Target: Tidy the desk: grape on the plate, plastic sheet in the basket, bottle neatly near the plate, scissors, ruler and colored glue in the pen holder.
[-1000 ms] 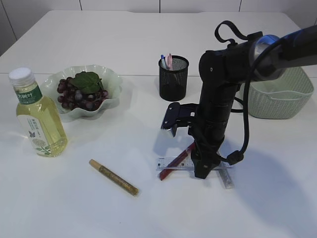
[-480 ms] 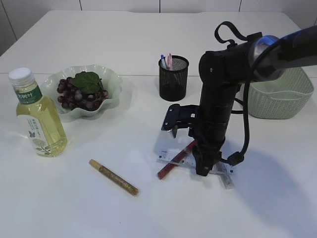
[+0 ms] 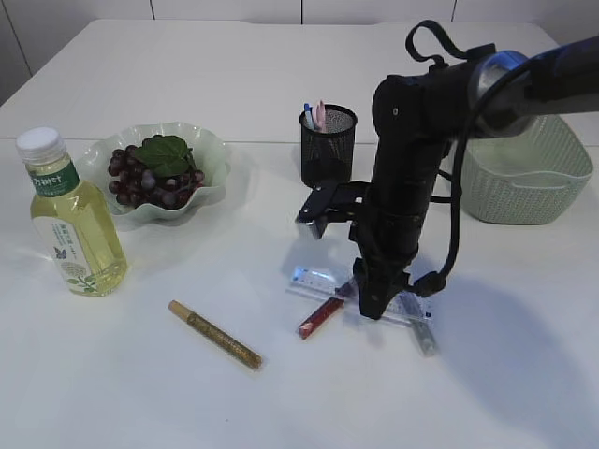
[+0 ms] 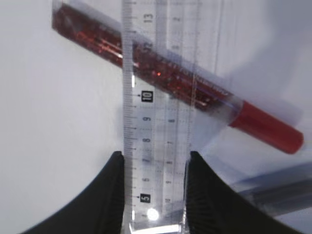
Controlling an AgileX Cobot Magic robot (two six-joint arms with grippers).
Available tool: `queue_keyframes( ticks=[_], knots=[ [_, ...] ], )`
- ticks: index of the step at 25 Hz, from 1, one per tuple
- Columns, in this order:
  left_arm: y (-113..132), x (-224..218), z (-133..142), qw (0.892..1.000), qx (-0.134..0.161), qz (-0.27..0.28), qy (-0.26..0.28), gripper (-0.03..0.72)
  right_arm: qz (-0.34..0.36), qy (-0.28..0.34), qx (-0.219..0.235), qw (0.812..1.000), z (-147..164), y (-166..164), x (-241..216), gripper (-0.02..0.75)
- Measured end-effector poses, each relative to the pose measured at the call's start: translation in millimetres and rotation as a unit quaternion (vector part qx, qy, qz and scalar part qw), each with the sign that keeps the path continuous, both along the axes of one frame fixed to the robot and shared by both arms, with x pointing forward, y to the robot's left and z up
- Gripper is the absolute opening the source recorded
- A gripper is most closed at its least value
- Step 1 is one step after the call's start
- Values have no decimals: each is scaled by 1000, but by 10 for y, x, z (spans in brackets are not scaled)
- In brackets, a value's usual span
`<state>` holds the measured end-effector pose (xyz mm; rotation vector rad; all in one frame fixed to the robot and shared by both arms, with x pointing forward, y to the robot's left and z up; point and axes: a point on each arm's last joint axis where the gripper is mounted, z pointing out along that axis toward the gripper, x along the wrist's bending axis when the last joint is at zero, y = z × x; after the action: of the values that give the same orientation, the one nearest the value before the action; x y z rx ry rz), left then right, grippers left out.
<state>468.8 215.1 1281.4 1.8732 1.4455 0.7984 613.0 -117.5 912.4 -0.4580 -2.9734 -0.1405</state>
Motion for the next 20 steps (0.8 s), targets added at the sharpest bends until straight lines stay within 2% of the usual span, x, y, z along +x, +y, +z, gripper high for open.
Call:
queue_keyframes(
  ticks=[13,17,20],
  knots=[
    [0,0,0,1000,0,0,0,372,-137,0,9,990,334,92,148,273],
    [0,0,0,1000,0,0,0,372,-200,4,8,980,380,105,171,273],
    [0,0,0,1000,0,0,0,372,-262,10,6,965,408,113,186,273]
  ],
)
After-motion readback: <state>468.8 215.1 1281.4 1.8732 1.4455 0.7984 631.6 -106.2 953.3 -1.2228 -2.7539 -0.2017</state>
